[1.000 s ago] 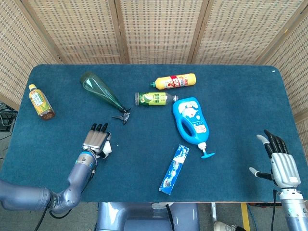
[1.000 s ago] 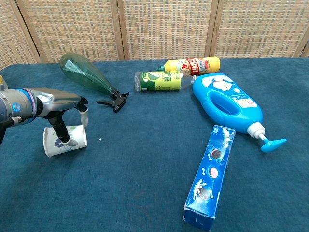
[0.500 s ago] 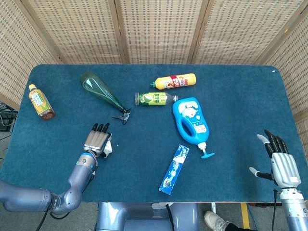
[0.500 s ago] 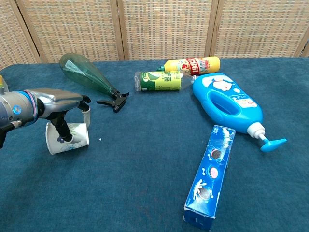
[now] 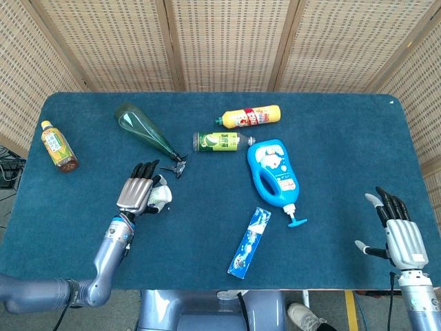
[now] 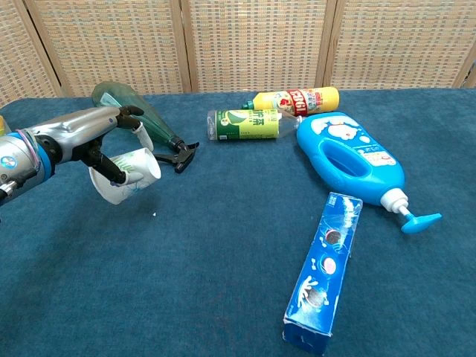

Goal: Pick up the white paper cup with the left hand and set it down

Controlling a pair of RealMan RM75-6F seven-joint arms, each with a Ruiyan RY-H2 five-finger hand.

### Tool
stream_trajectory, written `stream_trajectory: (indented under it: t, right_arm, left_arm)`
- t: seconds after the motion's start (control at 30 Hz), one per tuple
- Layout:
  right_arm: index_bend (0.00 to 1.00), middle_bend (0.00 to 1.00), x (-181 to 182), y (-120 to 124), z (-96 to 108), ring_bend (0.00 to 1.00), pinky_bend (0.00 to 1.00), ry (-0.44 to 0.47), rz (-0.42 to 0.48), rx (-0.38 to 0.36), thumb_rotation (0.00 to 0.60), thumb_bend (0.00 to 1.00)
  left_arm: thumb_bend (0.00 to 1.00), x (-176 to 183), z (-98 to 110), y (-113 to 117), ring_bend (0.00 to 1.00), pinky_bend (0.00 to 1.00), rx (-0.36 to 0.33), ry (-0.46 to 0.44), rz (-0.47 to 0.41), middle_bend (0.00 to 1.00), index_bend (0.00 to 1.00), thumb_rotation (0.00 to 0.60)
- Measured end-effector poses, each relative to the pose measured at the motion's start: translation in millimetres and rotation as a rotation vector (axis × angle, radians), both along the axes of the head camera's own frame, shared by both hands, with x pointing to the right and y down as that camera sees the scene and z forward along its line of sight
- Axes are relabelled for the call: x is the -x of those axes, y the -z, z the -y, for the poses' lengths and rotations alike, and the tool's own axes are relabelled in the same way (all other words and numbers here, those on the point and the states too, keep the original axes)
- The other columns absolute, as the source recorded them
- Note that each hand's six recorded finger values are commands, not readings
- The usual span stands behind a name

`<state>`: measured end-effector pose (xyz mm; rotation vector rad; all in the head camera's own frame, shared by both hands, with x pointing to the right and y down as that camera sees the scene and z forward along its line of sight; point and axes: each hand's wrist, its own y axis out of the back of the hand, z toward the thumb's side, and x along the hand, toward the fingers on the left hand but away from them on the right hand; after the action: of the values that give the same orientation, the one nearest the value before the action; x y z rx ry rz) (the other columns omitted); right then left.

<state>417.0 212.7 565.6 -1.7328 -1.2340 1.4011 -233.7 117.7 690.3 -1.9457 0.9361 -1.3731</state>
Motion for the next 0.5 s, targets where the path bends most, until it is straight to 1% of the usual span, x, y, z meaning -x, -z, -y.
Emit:
stream_trajectory:
  t: [0.17,0.3,0.4,0.5]
  right_arm:
    - [0.0,0.0,2,-3,-1,0.0,0.0,0.006,-0.002,0.006,0.6,0.1]
    - [0.0,0.0,2,-4,-1,0.0,0.0,0.009,-0.004,0.009,0.6,0.1]
    - [0.0,0.0,3,-4,-1,0.0,0.0,0.012,-0.005,0.01,0.6,0.1]
    - [0.0,0.0,4,-5,-2,0.0,0.0,0.013,-0.006,0.01,0.6,0.1]
  left_arm:
    - [0.29,7,1,-9,0.0,0.0,-0.078,0.096,-0.166,0.0,0.42,0.6]
    - [0.28,12,-4,-18,0.0,0.0,-0.118,0.14,-0.279,0.0,0.42,0.6]
    - [0.28,12,-11,-23,0.0,0.0,-0.123,0.152,-0.339,0.0,0.42,0.6]
    - [0.27,12,-17,-28,0.0,0.0,-0.106,0.175,-0.39,0.0,0.42,0.6]
